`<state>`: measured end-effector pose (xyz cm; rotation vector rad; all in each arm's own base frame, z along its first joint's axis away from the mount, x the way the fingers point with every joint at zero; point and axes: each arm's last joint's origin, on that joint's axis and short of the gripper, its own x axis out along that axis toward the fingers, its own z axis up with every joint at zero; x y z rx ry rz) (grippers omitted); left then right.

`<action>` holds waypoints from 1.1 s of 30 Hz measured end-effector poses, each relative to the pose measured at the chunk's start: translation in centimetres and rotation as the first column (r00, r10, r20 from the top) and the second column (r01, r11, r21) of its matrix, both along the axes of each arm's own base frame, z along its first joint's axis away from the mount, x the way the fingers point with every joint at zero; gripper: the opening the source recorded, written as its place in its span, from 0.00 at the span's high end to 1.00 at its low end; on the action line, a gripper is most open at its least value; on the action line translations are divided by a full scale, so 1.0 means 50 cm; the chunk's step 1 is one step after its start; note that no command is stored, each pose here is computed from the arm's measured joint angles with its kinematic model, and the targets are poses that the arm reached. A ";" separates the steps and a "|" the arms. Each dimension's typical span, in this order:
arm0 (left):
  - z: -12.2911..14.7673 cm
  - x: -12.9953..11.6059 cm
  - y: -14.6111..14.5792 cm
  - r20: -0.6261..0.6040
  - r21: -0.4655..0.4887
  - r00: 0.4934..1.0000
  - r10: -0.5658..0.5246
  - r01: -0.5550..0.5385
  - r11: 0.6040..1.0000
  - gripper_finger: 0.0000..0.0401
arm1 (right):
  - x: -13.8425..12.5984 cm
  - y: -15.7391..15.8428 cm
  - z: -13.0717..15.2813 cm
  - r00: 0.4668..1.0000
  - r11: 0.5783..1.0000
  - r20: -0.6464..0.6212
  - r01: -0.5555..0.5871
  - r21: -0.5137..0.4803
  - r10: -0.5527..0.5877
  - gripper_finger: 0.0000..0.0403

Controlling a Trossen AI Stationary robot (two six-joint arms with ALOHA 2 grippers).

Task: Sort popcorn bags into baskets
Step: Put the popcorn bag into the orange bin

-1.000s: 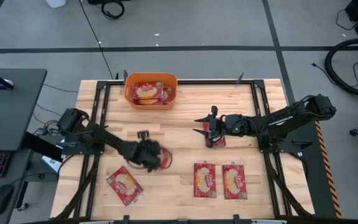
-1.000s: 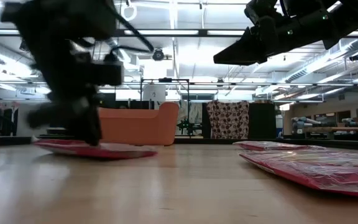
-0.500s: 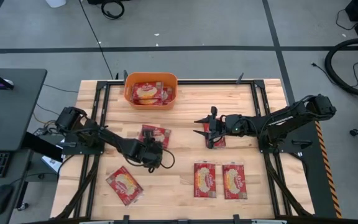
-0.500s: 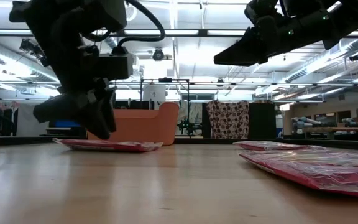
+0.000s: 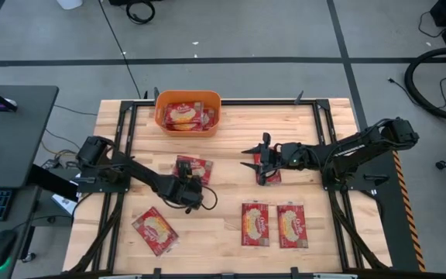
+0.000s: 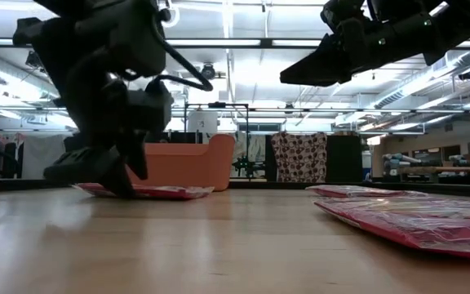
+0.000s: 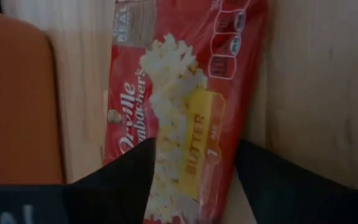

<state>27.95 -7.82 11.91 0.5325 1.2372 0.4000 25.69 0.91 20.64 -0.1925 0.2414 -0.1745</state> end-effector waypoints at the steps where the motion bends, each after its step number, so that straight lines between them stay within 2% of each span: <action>1: -0.005 0.002 0.000 -0.009 0.008 1.000 -0.003 0.003 1.000 0.46 | 0.000 0.000 0.000 1.000 1.000 -0.002 0.000 0.000 0.000 0.53; 4: -0.015 0.003 -0.001 -0.038 0.020 0.999 -0.021 0.022 1.000 0.57 | 0.000 0.000 0.000 1.000 1.000 0.002 -0.003 0.000 0.003 0.53; 10: -0.020 0.000 0.001 -0.072 0.002 0.997 -0.026 0.026 1.000 0.91 | 0.000 0.001 0.001 1.000 1.000 0.004 -0.009 0.002 0.009 0.53; 12: -0.016 -0.001 0.001 -0.076 0.000 0.997 -0.025 0.025 1.000 0.97 | 0.000 0.001 0.001 1.000 1.000 0.004 -0.015 0.003 0.015 0.53; 15: 0.002 0.004 0.000 -0.082 -0.007 0.996 -0.026 0.026 1.000 0.98 | 0.000 0.001 0.001 1.000 1.000 0.004 -0.016 0.003 0.016 0.53; 18: 0.043 0.009 0.003 -0.088 0.023 0.996 -0.017 0.019 1.000 0.99 | 0.000 0.001 0.001 1.000 1.000 0.004 -0.016 0.003 0.016 0.53; 26: 0.166 0.018 0.049 -0.071 0.197 0.996 0.059 -0.044 0.979 0.99 | 0.000 0.001 0.001 1.000 1.000 0.004 -0.016 0.004 0.016 0.53; 33: 0.268 0.023 0.124 -0.052 0.349 0.990 0.134 -0.108 0.931 1.00 | 0.000 0.001 0.001 1.000 1.000 0.005 -0.016 0.004 0.016 0.53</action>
